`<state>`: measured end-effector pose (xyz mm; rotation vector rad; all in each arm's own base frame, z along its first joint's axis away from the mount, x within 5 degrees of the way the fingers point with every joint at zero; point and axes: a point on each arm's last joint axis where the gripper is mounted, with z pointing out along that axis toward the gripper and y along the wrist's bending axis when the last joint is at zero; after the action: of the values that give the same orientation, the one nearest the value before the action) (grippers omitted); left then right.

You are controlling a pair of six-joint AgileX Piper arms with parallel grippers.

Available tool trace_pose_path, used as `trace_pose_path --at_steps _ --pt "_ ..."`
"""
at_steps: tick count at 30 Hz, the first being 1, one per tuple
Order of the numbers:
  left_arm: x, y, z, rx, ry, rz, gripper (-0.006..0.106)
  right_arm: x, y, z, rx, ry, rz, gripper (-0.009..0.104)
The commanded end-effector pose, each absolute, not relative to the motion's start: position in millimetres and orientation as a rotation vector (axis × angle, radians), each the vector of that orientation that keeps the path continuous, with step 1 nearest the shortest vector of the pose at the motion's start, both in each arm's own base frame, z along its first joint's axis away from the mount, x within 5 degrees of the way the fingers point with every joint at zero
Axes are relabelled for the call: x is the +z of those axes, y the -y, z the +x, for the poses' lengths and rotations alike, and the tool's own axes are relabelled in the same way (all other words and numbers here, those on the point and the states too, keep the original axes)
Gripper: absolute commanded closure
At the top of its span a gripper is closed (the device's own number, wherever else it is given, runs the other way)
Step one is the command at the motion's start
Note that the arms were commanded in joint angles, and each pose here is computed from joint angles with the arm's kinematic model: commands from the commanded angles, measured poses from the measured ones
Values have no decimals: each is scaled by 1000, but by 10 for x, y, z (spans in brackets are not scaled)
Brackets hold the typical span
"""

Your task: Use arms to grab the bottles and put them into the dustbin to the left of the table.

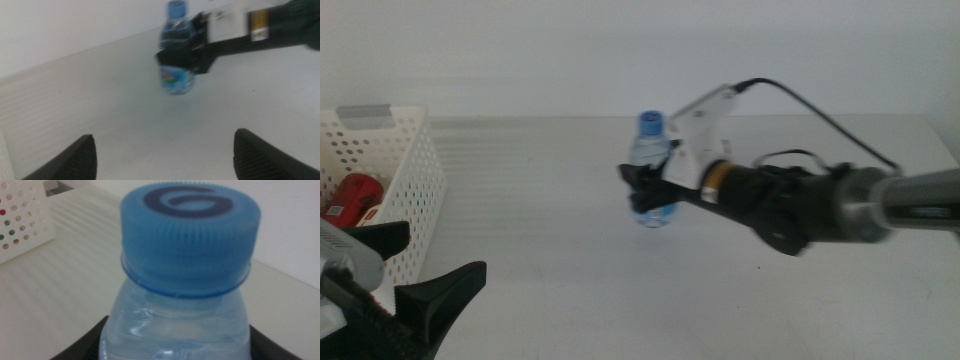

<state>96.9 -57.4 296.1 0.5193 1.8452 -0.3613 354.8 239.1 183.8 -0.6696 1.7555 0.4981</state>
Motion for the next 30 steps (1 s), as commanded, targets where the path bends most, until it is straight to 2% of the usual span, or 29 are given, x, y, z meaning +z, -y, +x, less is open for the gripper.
trace_pose_path --at_steps 1,6,14,18,22,27,30 --pt "3119 585 989 -391 -1753 476 10 2268 -2592 3660 571 -1563 -627 95" --pt "3119 585 989 -391 -1753 476 10 2111 -2791 3877 627 -1591 -588 95" --pt "3119 585 989 -391 -1753 476 10 2016 -2868 3890 616 -1571 -680 95" --pt "3119 585 989 -391 -1753 476 10 2015 -2875 3885 616 -1569 -687 88" --pt "3119 585 989 -391 -1753 476 10 1988 -2869 3877 638 -1624 -671 64" --pt "3119 585 989 -391 -1753 476 10 2009 -2850 3845 615 -1670 -714 19" --pt "3119 585 989 -391 -1753 476 10 2093 -2829 3809 594 -1676 -749 3"
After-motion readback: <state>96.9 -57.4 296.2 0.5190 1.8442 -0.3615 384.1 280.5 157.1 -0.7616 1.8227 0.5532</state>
